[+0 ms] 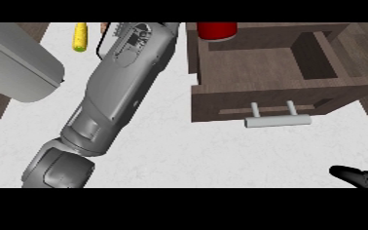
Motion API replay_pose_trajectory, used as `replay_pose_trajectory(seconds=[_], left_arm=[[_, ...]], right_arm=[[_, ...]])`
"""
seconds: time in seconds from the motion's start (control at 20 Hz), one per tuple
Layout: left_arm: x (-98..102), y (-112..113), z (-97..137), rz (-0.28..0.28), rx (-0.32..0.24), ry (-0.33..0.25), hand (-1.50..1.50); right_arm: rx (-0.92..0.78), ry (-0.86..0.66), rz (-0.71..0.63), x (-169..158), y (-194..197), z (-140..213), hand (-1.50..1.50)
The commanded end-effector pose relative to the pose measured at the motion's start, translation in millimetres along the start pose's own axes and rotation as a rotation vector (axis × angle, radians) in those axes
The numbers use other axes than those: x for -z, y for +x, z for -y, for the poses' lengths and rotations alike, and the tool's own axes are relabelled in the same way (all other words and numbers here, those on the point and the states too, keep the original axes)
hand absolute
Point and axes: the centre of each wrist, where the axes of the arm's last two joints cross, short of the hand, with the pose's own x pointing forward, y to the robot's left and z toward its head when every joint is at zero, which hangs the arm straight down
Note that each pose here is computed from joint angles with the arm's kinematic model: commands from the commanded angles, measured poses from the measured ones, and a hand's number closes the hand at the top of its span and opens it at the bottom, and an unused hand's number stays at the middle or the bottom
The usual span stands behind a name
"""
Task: Pick up the can, place it into the drawer and close the drawer
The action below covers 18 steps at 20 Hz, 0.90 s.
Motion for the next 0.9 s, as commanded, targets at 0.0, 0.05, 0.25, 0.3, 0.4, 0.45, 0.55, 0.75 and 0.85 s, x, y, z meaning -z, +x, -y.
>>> replay_pose_trajectory(seconds=[0.0,0.05,0.25,0.3,0.4,0.45,0.55,0.75,0.85], left_arm=[[0,46,37,0.030,0.033,-0.006,1.50],[-1,51,43,0.025,0.033,-0.020,1.50],[5,33,42,0.011,0.048,0.009,1.50],[6,53,49,-0.001,0.039,0.013,1.50],[7,47,50,0.026,0.073,0.026,1.50],[7,33,48,0.000,0.076,0.024,1.50],[8,45,53,0.038,0.098,0.055,1.50],[9,40,54,0.012,0.098,0.116,-1.50],[12,48,53,0.028,0.099,0.137,-1.50]], right_arm=[[-0.004,0.003,0.007,1,-10,1,-1.50],[0.011,0.007,0.035,14,8,-11,-1.50],[0.012,0.012,0.018,-6,12,4,-1.50],[-0.005,0.021,0.008,-5,16,-9,-1.50],[0.008,0.020,0.029,11,18,-7,-1.50],[0.008,0.038,0.025,9,18,0,-1.50],[-0.014,0.036,0.003,5,15,-2,-1.50],[0.003,0.039,0.029,13,22,-11,-1.50],[0.006,0.029,0.030,14,30,-15,-1.50]])
